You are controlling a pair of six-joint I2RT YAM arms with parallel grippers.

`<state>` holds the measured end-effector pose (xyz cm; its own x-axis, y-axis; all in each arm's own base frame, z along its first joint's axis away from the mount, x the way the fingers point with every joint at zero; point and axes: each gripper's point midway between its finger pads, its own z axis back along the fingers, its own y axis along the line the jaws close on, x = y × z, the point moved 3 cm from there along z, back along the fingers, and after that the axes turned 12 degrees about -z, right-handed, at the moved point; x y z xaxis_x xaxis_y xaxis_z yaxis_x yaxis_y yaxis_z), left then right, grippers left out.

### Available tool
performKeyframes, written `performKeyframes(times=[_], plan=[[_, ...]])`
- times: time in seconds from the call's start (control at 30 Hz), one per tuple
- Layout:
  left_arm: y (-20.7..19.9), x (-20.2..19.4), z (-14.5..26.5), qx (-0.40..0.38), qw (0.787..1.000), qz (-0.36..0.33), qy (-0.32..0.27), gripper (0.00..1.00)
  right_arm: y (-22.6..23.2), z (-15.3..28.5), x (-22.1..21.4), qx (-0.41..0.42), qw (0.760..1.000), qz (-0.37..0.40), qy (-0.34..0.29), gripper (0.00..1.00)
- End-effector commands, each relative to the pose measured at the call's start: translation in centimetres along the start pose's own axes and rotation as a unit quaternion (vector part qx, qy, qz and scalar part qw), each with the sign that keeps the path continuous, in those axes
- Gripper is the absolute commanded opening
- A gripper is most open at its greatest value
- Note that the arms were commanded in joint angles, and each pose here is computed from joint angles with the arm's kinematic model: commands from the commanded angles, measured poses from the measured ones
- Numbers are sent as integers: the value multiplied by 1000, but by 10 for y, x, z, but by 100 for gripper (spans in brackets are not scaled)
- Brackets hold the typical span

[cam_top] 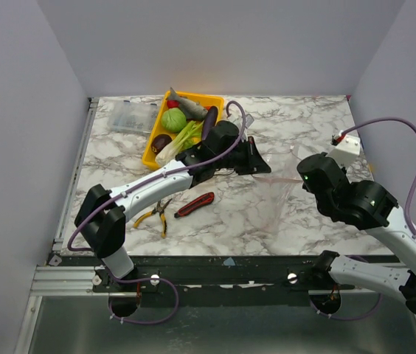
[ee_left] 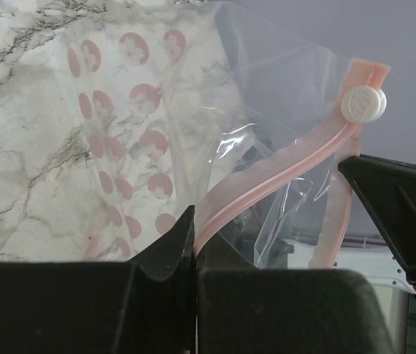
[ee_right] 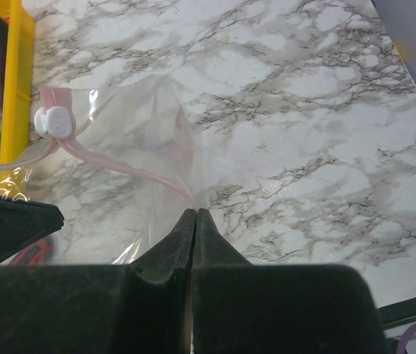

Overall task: Place the food in the zip-top bag and seal the zipper
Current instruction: Open the zipper of the food storage bag at the center of the board.

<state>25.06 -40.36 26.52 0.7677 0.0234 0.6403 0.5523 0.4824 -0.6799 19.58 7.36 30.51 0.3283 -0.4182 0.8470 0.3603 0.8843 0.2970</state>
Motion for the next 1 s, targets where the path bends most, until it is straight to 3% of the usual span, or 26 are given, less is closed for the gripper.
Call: performKeyframes(times=[0.0, 0.2, 0.33, 0.4, 0.53, 0.67, 0.73, 0.9, 0.97], plan=[[-30, 9, 4, -39, 999, -32, -9, 0, -20, 0, 8, -42, 998, 45, -29, 0], [-25, 11, 4, -22, 998, -53, -10, 0, -31, 12, 21, -26, 998, 39, -41, 0], [-33, 12, 6, -36, 997, -75, -1, 0, -18, 11, 8, 30, 999, 42, -11, 0], [-38, 12, 6, -48, 996, -76, 1, 9, -19, 9, 3, 27, 999, 43, -9, 1], [-52, 11, 6, -74, 994, -85, 9, 45, -27, 7, 9, -9, 998, 62, -23, 0], [-54, 19, 20, -54, 992, -118, 1, 67, -40, 17, 26, -31, 996, 70, -41, 0], [-59, 22, 32, -50, 988, -143, -1, 74, -44, 25, 36, -20, 996, 67, -48, 0], [-62, 24, 76, -34, 980, -195, -20, 77, -58, 42, 63, -20, 995, 63, -75, 1], [-56, 19, 93, -24, 978, -205, -27, 83, -60, 46, 72, -29, 994, 69, -83, 1]])
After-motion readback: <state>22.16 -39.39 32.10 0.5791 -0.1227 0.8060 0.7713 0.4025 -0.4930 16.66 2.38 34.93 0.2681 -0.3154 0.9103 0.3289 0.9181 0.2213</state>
